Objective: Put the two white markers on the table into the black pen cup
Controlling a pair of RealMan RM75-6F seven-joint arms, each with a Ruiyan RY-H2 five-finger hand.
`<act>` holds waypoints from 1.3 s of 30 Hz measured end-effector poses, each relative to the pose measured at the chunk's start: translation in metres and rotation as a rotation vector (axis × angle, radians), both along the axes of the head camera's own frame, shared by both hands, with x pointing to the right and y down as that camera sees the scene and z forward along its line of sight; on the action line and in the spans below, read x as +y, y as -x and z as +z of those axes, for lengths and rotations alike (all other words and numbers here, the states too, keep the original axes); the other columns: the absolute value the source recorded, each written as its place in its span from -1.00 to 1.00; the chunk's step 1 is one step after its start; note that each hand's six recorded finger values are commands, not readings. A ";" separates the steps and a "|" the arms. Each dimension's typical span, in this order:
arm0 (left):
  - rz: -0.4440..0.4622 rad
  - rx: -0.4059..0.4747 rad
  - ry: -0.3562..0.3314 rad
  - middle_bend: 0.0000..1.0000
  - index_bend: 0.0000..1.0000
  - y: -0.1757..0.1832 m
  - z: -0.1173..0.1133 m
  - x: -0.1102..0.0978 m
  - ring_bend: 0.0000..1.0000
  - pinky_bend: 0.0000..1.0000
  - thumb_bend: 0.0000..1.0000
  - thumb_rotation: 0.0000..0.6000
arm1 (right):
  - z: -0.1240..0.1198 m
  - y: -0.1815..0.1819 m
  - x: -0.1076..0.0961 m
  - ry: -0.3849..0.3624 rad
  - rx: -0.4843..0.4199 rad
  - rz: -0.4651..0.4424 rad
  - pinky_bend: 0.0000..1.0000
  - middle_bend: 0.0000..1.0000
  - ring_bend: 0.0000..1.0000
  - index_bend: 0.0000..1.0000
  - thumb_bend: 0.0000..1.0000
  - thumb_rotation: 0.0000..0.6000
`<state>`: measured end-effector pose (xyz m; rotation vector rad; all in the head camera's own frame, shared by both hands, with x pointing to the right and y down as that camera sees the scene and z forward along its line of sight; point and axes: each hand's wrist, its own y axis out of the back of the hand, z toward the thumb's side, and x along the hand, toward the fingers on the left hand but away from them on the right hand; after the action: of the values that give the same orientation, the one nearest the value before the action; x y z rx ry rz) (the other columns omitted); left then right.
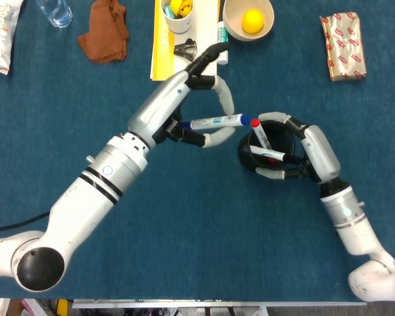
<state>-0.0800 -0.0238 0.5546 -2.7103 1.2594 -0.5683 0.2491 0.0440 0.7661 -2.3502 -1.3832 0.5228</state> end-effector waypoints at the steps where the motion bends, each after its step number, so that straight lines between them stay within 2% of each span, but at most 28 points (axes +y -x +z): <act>1: 0.003 0.014 0.008 -1.00 0.30 -0.002 -0.001 0.001 -1.00 -1.00 -0.45 1.00 | 0.001 0.002 0.000 -0.003 -0.001 -0.002 -0.17 0.05 -0.13 -0.09 -1.00 1.00; 18: 0.028 0.260 0.183 -1.00 0.33 -0.028 -0.008 0.011 -1.00 -1.00 -0.45 1.00 | 0.002 0.028 -0.002 0.006 -0.006 -0.073 -0.17 0.05 -0.13 -0.09 -1.00 1.00; 21: 0.032 0.296 0.194 -1.00 0.33 -0.032 -0.007 0.011 -1.00 -1.00 -0.45 1.00 | 0.002 0.033 0.000 0.011 -0.007 -0.085 -0.17 0.05 -0.13 -0.09 -1.00 1.00; 39: 0.022 0.381 0.273 -1.00 0.34 -0.037 0.014 0.015 -1.00 -1.00 -0.45 1.00 | -0.002 0.057 0.010 0.029 -0.036 -0.158 -0.17 0.05 -0.13 -0.09 -1.00 1.00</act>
<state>-0.0428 -0.0092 0.5683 -3.1704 1.3099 -0.2403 0.1923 0.0542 0.7643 -2.4772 -1.1989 0.4603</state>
